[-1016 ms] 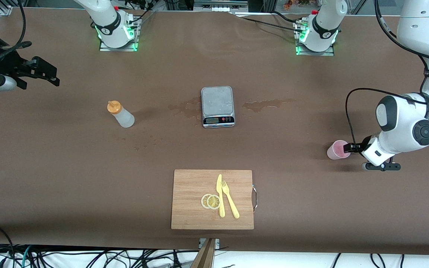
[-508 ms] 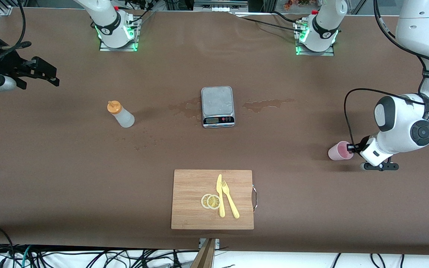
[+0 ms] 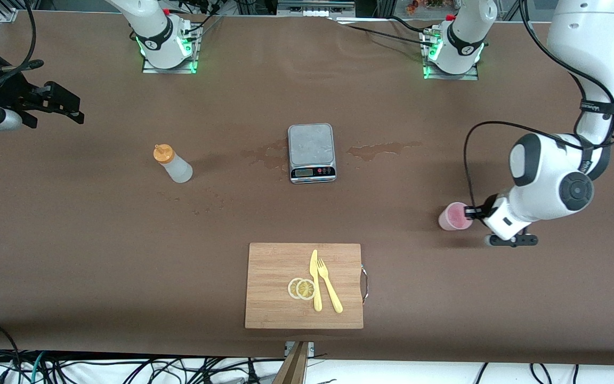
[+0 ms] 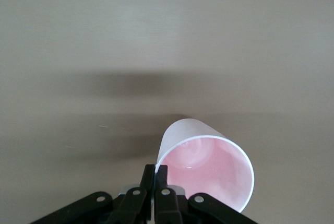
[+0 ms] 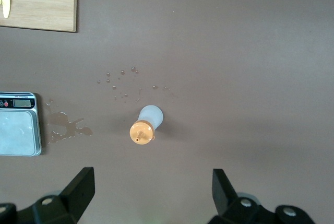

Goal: Add sauce to pink cup with both arms
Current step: 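Grasp the pink cup with the left gripper and lift it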

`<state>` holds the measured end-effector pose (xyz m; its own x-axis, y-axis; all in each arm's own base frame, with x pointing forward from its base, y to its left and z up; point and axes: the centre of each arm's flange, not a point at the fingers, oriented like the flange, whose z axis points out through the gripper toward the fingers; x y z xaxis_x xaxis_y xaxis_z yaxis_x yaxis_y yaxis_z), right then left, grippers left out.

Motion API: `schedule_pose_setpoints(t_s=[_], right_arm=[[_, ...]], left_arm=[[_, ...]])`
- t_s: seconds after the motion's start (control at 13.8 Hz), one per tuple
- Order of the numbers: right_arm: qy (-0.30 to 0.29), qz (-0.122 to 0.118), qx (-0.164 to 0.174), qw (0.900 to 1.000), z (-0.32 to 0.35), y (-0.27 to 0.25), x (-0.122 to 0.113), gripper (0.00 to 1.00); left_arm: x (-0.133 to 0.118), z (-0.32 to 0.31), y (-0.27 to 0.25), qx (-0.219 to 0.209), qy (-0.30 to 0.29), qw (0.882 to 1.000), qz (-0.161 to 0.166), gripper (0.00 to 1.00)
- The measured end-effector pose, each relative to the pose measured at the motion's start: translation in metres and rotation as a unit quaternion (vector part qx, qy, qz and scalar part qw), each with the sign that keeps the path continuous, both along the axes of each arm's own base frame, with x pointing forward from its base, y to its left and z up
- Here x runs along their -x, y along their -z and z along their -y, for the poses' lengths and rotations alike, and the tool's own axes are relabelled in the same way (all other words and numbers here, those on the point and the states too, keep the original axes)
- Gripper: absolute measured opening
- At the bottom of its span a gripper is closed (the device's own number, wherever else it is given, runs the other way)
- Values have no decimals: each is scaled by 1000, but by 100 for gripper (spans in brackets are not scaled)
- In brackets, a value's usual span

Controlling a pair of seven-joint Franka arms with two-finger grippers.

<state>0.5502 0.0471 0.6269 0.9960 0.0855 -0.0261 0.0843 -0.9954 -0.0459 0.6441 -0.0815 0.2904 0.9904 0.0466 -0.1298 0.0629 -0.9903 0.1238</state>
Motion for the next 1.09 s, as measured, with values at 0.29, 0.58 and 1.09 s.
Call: schedule_pose_setpoints(t_s=[0.29,0.58,1.09], right_arm=[[0,-2,0,1000,0,3,-2,100],[0,-3,1,1000,0,3,-2,100],[0,-3,1,1000,0,4,-2,100]], left_arm=[[23,110,-34,24,10,1000,-12,4],[67,211,-43,32,-28,998,-45,4],[151,331,-48,16,-67,994,-82,4]])
